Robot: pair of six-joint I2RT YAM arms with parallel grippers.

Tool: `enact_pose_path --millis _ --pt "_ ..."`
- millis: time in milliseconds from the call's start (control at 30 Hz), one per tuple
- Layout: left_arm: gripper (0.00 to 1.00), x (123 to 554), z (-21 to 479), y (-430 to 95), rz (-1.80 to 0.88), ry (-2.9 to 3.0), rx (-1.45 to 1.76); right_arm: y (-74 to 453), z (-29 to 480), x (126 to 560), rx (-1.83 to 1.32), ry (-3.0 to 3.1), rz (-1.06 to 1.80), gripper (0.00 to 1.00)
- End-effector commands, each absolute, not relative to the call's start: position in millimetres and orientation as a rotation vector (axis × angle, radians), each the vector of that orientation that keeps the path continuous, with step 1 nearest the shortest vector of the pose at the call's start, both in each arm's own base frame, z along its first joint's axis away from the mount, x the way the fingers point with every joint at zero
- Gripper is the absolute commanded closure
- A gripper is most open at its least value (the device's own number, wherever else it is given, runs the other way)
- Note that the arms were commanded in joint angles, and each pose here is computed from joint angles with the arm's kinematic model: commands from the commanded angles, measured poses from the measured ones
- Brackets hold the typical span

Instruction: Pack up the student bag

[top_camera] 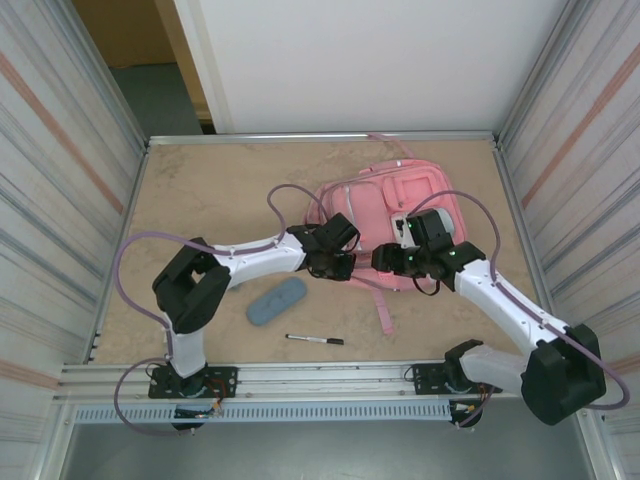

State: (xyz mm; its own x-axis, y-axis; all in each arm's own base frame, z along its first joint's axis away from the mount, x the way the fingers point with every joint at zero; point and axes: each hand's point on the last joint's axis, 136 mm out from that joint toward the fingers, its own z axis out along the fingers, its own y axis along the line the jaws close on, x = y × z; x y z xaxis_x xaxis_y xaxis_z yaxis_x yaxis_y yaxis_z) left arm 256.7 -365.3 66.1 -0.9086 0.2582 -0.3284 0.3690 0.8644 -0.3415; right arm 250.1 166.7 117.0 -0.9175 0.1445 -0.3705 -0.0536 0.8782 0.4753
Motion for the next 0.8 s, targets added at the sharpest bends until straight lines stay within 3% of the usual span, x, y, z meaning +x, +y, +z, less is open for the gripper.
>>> enact_pose_path --millis 0,333,567,767 --pt "1.00 254 109 -393 -0.849 2.600 0.583 177 103 239 0.200 2.724 0.731 0.41" --pt "1.00 251 155 -427 -1.107 2.410 0.658 174 97 240 0.477 2.654 0.664 0.35" --pt "1.00 247 169 -431 -1.126 2.360 0.689 151 96 234 0.971 2.589 0.871 0.34" --pt "1.00 246 171 -435 -1.135 2.351 0.701 141 125 233 1.119 2.429 0.972 0.35"
